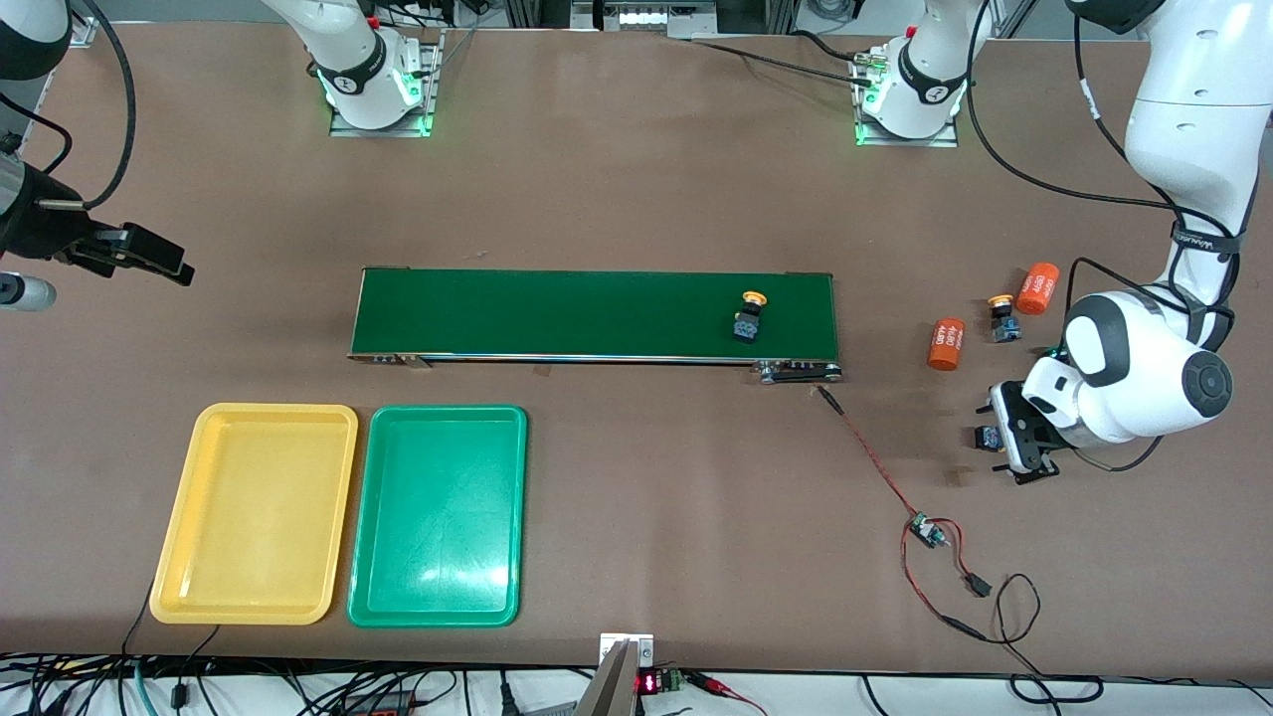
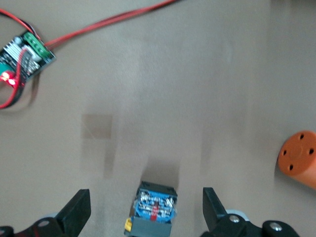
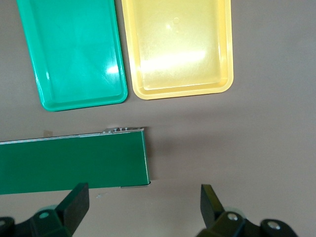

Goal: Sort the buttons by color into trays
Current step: 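Grasp a second blue button with the left gripper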

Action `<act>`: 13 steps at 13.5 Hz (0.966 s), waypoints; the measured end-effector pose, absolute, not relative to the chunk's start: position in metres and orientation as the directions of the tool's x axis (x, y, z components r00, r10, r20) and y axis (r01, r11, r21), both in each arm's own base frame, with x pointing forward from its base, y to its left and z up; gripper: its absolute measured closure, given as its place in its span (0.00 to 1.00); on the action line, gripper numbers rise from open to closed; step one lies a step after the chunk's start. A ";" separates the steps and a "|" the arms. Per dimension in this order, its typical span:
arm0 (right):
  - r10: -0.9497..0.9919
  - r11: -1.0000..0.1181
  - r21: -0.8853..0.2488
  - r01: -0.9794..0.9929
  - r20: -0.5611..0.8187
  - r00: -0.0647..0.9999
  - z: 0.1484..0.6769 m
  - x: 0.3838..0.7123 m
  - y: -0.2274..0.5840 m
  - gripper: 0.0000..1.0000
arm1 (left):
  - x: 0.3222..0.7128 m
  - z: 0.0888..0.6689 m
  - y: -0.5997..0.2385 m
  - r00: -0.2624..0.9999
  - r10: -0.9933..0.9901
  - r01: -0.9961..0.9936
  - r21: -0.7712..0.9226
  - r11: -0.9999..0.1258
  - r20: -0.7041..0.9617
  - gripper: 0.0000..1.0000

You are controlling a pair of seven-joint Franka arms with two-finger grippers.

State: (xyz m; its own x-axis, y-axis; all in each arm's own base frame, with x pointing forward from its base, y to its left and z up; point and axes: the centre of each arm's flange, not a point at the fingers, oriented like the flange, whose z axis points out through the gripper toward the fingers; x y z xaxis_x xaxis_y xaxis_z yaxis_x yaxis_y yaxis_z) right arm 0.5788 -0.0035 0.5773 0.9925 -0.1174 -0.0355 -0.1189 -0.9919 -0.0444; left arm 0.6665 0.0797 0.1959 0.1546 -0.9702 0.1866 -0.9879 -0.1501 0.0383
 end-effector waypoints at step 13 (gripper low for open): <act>-0.105 -0.993 -0.044 -0.107 -0.047 0.993 0.572 0.578 0.003 0.00 | 0.656 0.161 0.091 0.061 -0.978 -0.996 0.070 -0.048 0.201 0.04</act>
